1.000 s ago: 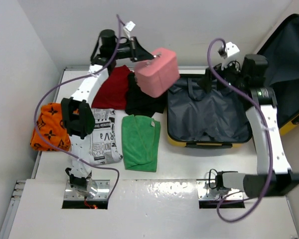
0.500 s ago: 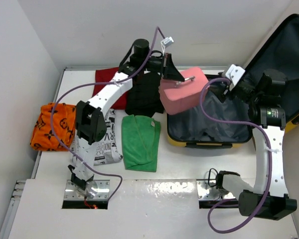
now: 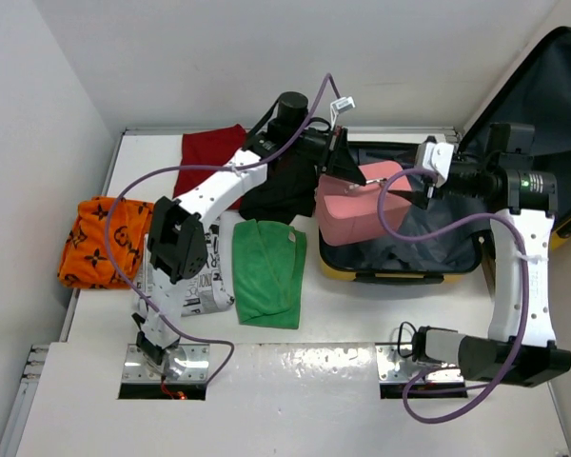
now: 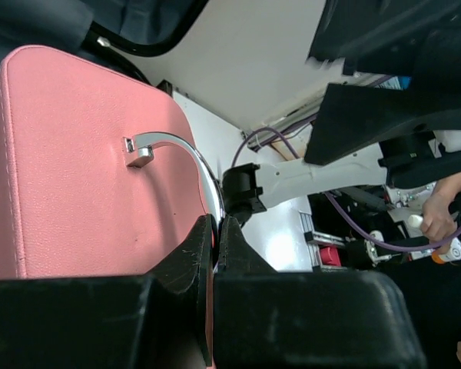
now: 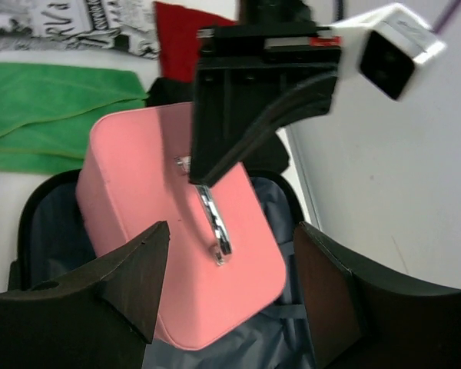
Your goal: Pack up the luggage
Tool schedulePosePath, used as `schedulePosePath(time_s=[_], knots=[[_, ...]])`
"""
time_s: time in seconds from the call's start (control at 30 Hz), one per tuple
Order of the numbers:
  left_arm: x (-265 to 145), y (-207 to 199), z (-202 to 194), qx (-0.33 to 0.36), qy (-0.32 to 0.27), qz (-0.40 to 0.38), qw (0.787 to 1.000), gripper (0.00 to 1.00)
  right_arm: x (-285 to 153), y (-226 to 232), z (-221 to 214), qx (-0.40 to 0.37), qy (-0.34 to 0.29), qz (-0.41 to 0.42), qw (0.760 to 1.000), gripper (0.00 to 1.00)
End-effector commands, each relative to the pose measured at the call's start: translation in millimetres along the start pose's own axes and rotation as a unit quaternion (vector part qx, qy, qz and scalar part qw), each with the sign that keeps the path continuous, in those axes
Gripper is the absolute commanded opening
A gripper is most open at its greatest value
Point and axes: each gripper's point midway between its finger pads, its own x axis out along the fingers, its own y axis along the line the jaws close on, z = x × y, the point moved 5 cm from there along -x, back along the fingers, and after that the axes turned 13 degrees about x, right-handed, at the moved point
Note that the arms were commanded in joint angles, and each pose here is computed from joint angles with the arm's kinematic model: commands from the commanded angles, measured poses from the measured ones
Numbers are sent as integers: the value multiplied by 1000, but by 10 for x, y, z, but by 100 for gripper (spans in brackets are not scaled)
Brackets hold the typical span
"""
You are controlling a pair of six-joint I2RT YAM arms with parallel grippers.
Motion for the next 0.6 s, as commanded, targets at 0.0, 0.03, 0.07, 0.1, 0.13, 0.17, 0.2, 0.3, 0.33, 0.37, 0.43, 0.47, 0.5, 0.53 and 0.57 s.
schedulePosePath(time_s=[0.0,0.03,0.07,0.1,0.13,0.17,0.2,0.3,0.33,0.37,0.43,0.47,0.5,0.53,0.57], knots=[[-60,-664,342,106,-18,-50,993,0,16,324,25,-31,-15,75,997,66],[-30,-700,318,106,-12,-59,992,0,18,324,-7,-47,-9,78,996,65],[-30,-709,329,108,-14,-61,992,0,26,333,-37,-44,-4,83,996,65],[4,-732,316,108,-12,-65,992,0,34,368,-55,-41,-3,88,995,65],[0,-742,307,109,-9,-69,992,0,33,365,-78,-40,3,88,995,65],[34,-769,301,113,-8,-74,991,0,42,358,-87,-40,3,89,995,65],[30,-782,294,108,-5,-78,991,0,55,355,-109,-35,6,92,995,65],[64,-808,287,112,-4,-82,990,0,70,314,-153,-19,12,90,996,65],[59,-818,279,112,-1,-87,990,0,80,299,-154,-19,11,89,996,65],[59,-818,279,112,-1,-87,990,0,90,282,-167,-21,12,88,996,65],[59,-825,286,111,-2,-88,990,0,121,268,-204,-22,15,91,996,65],[92,-849,272,111,0,-92,990,0,121,278,-214,-24,21,91,995,63],[88,-861,272,116,1,-96,989,0,126,267,-220,-30,23,91,995,63],[88,-861,272,116,1,-96,989,0,148,278,-238,-29,24,97,995,63],[88,-864,272,111,1,-96,989,0,153,286,-269,-28,33,101,994,62]])
